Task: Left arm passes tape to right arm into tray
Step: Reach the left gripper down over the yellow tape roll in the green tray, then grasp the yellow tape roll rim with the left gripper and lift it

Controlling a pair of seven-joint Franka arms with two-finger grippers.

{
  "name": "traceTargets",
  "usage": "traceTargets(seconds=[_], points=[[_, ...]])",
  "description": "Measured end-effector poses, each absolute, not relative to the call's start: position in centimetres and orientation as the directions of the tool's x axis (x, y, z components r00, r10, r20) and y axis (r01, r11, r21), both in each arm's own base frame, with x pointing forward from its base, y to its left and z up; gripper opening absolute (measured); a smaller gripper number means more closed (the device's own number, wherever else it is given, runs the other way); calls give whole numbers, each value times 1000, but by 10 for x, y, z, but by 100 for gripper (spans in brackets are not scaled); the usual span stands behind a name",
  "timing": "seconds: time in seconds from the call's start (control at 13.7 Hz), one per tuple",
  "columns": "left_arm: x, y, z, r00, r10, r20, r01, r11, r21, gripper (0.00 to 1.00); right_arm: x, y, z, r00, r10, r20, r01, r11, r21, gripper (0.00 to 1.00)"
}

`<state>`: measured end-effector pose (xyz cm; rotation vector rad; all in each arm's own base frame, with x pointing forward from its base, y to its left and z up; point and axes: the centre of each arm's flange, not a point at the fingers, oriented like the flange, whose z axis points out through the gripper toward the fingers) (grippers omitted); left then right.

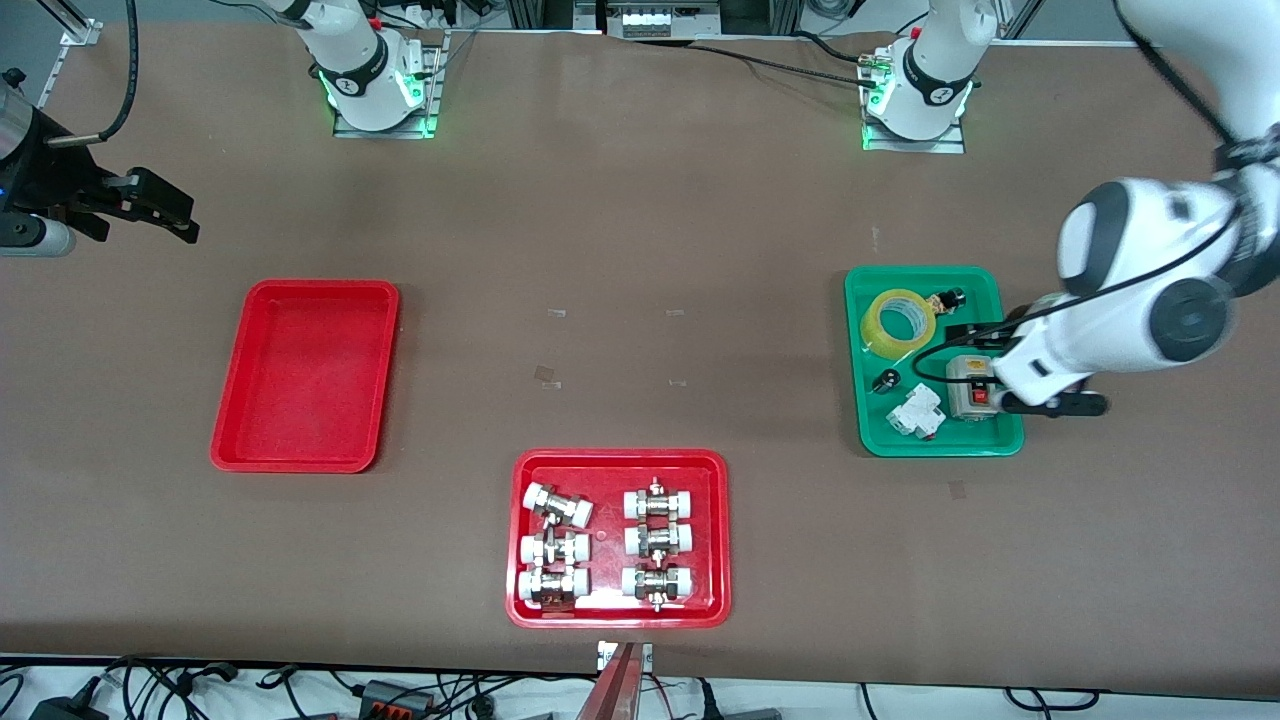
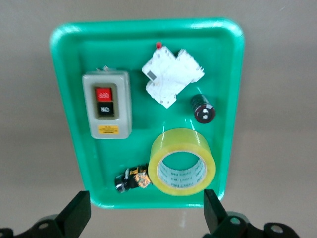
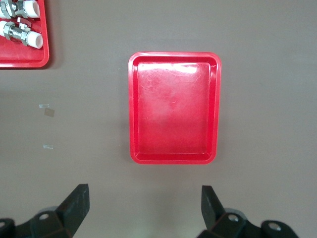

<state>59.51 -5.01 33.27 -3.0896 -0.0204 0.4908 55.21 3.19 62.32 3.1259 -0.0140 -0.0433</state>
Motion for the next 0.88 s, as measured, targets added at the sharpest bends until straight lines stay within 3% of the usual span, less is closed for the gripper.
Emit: traceTargets(seconds=[0.37,0.88], points=[[535,-65,240,949,102,-297,93,-995,-43,100,552,33,624,1000,-10,-27,-9,-1000,16,100],[514,-62,217,939,130,-317,119,-991,-54,100,551,33,624,1000,-10,-25,-10,-1000,16,100]])
